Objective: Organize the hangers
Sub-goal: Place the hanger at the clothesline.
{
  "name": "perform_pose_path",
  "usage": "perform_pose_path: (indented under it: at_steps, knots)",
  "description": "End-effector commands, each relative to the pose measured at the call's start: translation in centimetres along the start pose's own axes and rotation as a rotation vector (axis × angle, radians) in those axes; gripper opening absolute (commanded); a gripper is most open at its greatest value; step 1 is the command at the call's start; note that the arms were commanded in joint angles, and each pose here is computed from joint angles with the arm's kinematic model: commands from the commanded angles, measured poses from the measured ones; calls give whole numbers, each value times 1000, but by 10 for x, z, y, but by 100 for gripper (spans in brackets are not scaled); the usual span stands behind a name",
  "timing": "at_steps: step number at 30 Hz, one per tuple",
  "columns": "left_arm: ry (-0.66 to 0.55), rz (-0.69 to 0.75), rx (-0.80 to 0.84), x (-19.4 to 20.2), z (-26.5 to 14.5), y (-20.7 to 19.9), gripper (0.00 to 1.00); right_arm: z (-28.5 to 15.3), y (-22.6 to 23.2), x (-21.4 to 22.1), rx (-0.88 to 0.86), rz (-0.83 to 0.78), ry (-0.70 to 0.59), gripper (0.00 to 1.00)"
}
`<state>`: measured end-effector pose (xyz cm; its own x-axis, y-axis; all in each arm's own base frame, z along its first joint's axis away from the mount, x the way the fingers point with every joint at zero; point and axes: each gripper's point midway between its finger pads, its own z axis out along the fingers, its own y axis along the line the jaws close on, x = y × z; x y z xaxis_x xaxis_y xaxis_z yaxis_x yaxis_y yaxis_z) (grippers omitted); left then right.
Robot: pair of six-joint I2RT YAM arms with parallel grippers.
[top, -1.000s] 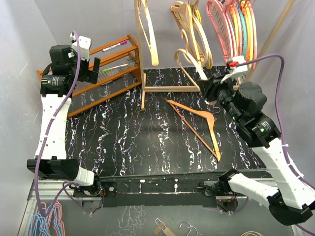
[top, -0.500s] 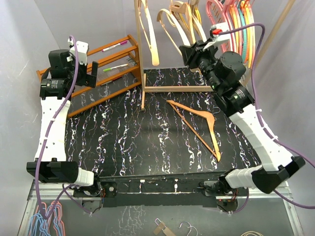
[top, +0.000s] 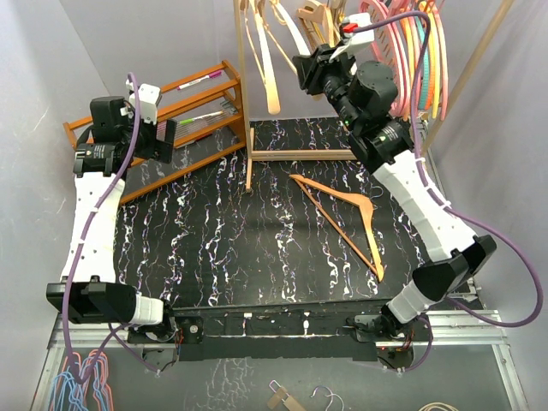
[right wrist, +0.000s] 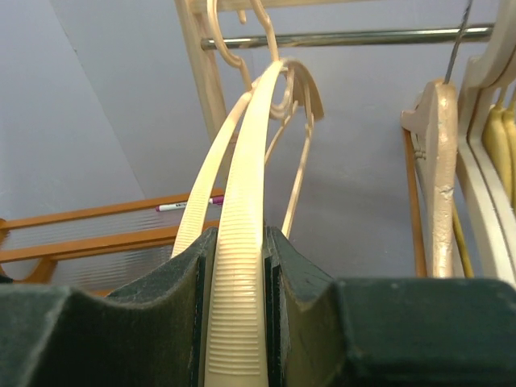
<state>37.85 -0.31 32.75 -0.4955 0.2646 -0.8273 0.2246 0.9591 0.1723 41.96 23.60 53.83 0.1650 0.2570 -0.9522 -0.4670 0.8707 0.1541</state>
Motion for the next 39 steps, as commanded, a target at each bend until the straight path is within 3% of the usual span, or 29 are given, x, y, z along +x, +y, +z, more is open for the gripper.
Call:
perform_pose_path:
  at_steps: [1,9,15,21,23,26,27,30,35,39]
  knots:
    - [-25,6,29,-1,-11,-5,97,8,6,-41,-21,15,-139,8]
    - [7,35,111,14,-3,-20,97,32,17,-13,-80,53,-79,8]
    - [118,64,254,54,11,-49,97,38,30,10,-145,118,-23,8]
    - [301,276,346,111,36,-96,97,36,48,18,-240,173,4,8]
    - [338,346,398,122,41,-117,97,35,55,20,-280,178,25,30]
    - [318,412,487,121,53,-151,97,24,52,14,-260,161,26,85]
    - [307,434,517,118,57,-162,97,18,44,8,-221,147,14,96]
    - [280,509,602,109,71,-201,97,-12,23,-7,-121,80,-5,98]
    - [187,641,663,86,103,-272,97,-105,-2,-58,1,37,-95,98]
    - [6,693,811,67,113,-335,97,-171,-11,-69,32,66,-137,98]
